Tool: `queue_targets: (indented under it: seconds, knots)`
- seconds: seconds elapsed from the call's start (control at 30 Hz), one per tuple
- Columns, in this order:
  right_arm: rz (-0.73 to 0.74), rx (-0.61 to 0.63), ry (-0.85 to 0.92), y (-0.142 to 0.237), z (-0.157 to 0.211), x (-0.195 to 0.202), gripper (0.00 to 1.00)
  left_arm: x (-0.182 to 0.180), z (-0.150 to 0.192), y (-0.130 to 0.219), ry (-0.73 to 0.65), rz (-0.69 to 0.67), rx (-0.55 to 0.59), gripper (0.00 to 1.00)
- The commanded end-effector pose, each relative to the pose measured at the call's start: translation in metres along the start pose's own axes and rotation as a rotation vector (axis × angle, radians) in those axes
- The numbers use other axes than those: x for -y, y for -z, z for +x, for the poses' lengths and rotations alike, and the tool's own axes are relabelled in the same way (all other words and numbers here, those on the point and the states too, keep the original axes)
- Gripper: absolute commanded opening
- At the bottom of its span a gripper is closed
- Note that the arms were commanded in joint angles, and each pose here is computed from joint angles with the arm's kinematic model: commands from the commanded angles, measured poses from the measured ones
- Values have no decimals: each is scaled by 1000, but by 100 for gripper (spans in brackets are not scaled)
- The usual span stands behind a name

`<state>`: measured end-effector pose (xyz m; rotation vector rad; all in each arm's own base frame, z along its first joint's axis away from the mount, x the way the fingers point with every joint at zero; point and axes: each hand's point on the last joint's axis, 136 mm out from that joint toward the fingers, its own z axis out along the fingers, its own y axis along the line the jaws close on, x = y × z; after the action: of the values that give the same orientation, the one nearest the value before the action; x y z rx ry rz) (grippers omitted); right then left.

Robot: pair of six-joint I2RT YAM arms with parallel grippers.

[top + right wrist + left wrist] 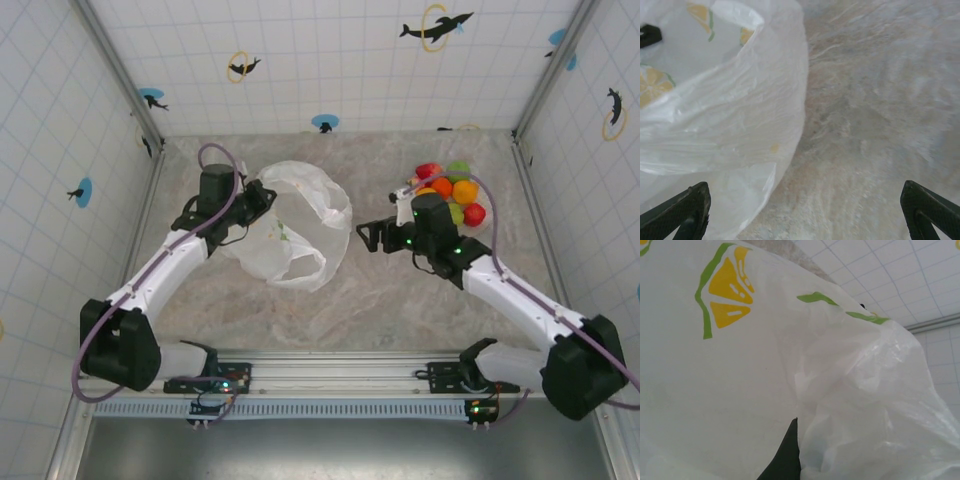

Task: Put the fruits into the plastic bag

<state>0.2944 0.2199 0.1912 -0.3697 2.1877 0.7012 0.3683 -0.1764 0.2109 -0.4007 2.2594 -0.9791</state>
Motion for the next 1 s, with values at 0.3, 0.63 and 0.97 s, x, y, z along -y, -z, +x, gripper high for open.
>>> queue_targets:
  seconds: [0.3,0.63,0.97]
  knots:
    - [381,50,-184,38,-34,125,98,-6,2,-7,32,6,7,0]
    - [560,-112,-15,-16,-53,187,99,-11,6,-9,35,-8,-5,0]
    - [638,-306,61,-58,-49,222,99,-17,14,-15,41,-14,-37,0]
